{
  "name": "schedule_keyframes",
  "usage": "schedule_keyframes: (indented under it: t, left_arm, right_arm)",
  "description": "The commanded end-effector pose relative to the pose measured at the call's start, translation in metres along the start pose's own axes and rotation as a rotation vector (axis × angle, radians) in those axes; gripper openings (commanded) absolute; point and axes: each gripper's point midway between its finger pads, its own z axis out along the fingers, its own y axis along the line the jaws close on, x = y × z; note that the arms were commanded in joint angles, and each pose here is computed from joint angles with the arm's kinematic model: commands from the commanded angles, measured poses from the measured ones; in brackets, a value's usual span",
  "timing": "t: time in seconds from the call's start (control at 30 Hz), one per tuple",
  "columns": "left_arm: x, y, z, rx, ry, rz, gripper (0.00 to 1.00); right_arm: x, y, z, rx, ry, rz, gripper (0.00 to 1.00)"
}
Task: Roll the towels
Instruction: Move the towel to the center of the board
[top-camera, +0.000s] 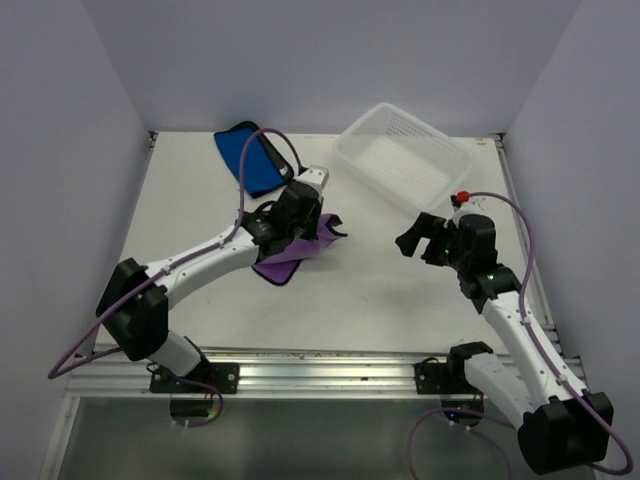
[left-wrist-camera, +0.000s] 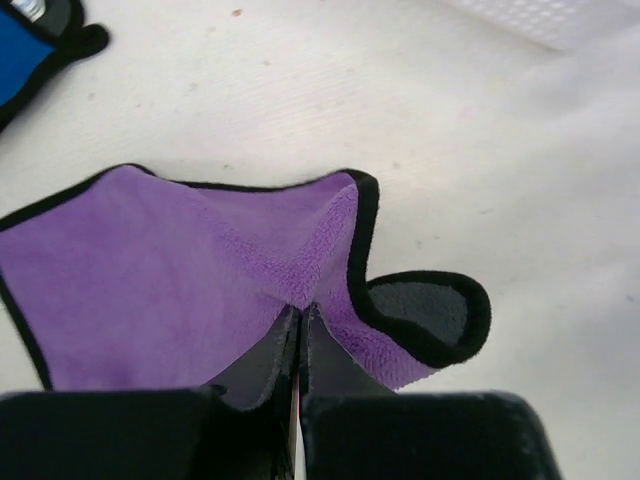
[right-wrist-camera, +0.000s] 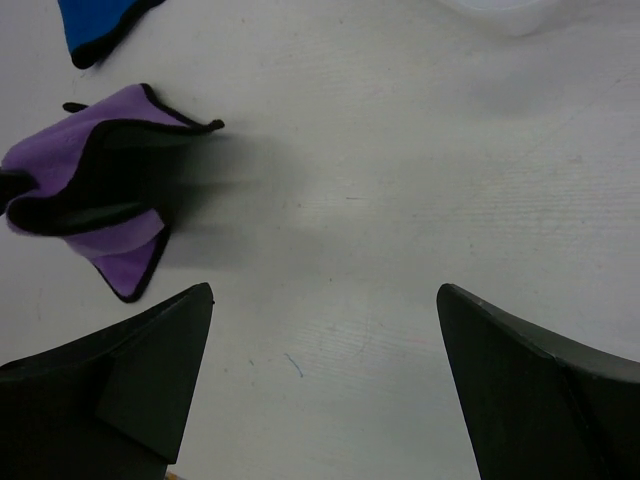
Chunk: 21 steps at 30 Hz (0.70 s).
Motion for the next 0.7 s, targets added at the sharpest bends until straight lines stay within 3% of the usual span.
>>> schedule_keyframes:
  t: [0.0,0.17,0.2,0.23,0.3,0.33,0.37,0.57,0.67]
  left_arm:
    - [-0.029,-0.041,-0.039,0.142,-0.082,-0.016,0.0]
    - [0.004,-0.073,-0.059,0.266,-0.044,0.015,0.02]
    - [0.01,-0.086,-0.066,0.306,-0.048,0.035,0.12]
    - [0.02,-0.087,-0.069,0.31,-0.045,0.053,0.4]
    - [0.021,-0.112,-0.095,0.415,-0.108,0.084,0.68]
    - [0.035,-0.114,-0.097,0.443,-0.102,0.125,0.9]
    - [0.037,-0.119,-0.105,0.477,-0.116,0.137,0.96]
    - [0.055,-0.077,-0.098,0.29,-0.114,0.087,1.0]
    - [0.059,-0.046,-0.078,0.104,-0.092,0.038,1.0]
  right_arm:
    - [0.002,-0.006,-0.003,0.035,-0.011,0.025,0.99]
    - [0.002,-0.005,-0.006,0.038,-0.019,0.06,0.99]
    - [0.002,-0.006,-0.006,0.04,-0.018,0.062,0.99]
    - [0.002,-0.005,-0.006,0.04,-0.022,0.066,0.99]
    - [0.002,-0.008,-0.006,0.057,-0.021,0.069,0.99]
    - [0.002,-0.009,-0.006,0.061,-0.02,0.071,0.99]
    - [0.001,-0.012,-0.006,0.079,-0.027,0.073,0.99]
    - [0.0,-0.013,-0.007,0.092,-0.028,0.094,0.98]
    - [0.006,-0.012,-0.002,0.081,-0.004,0.103,0.94]
